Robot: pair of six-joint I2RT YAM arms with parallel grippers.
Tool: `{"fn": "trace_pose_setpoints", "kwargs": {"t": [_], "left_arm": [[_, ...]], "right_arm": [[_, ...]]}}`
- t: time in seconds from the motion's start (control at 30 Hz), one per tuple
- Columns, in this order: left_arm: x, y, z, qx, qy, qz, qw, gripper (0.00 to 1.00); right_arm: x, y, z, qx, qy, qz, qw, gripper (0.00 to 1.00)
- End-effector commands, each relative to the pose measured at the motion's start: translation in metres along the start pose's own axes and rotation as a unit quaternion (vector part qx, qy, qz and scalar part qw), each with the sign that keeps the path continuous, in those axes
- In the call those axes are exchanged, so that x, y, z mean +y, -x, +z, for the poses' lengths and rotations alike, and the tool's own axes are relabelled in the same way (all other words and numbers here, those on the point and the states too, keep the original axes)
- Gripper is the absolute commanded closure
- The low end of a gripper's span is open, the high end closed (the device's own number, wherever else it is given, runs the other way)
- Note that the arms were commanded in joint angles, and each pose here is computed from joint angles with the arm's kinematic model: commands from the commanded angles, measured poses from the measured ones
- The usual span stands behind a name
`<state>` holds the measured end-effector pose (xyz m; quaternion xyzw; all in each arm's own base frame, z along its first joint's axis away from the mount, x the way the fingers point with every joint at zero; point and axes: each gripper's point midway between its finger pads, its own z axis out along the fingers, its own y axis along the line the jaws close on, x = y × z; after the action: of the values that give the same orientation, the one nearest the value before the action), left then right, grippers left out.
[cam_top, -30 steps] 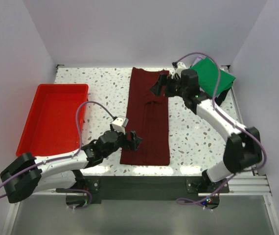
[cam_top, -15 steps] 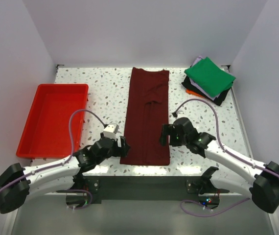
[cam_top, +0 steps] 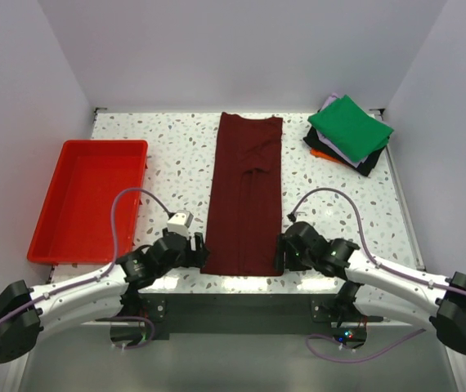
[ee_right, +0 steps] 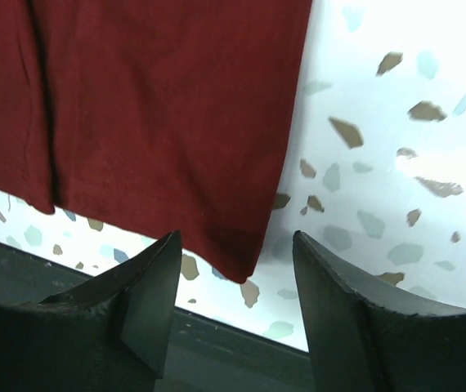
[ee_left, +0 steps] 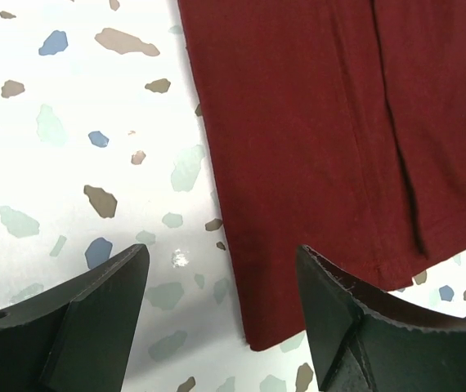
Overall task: Fold and stack the t-shirts
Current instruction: Fold the tshirt
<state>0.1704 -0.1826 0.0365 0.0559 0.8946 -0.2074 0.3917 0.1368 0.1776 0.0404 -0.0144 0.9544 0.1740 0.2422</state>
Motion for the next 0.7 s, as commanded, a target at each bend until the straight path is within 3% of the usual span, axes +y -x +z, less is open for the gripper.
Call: {"fn": "trace_pose_setpoints", "kwargs": {"t": [0.0,0.3,0.67], "left_arm": [[0.002,-0.001,-0.003,0.003,0.006,-0.010,1.000,0.23],[0.002,-0.008,-0.002,0.019,0.003,-0.010,1.000,0.27],[-0.001,-0.021,0.001,0.046,-0.009,0.004,0.999,0.34]], "right_arm": [[0.007,-0.009,0.004,0.011,0.004,0.021,1.000,0.41],[0.001,-0.025,0.011,0.028,-0.011,0.016,0.999,0.53],[-0.002,-0.031,0.019,0.032,-0.013,0.016,0.999,0.82]]}}
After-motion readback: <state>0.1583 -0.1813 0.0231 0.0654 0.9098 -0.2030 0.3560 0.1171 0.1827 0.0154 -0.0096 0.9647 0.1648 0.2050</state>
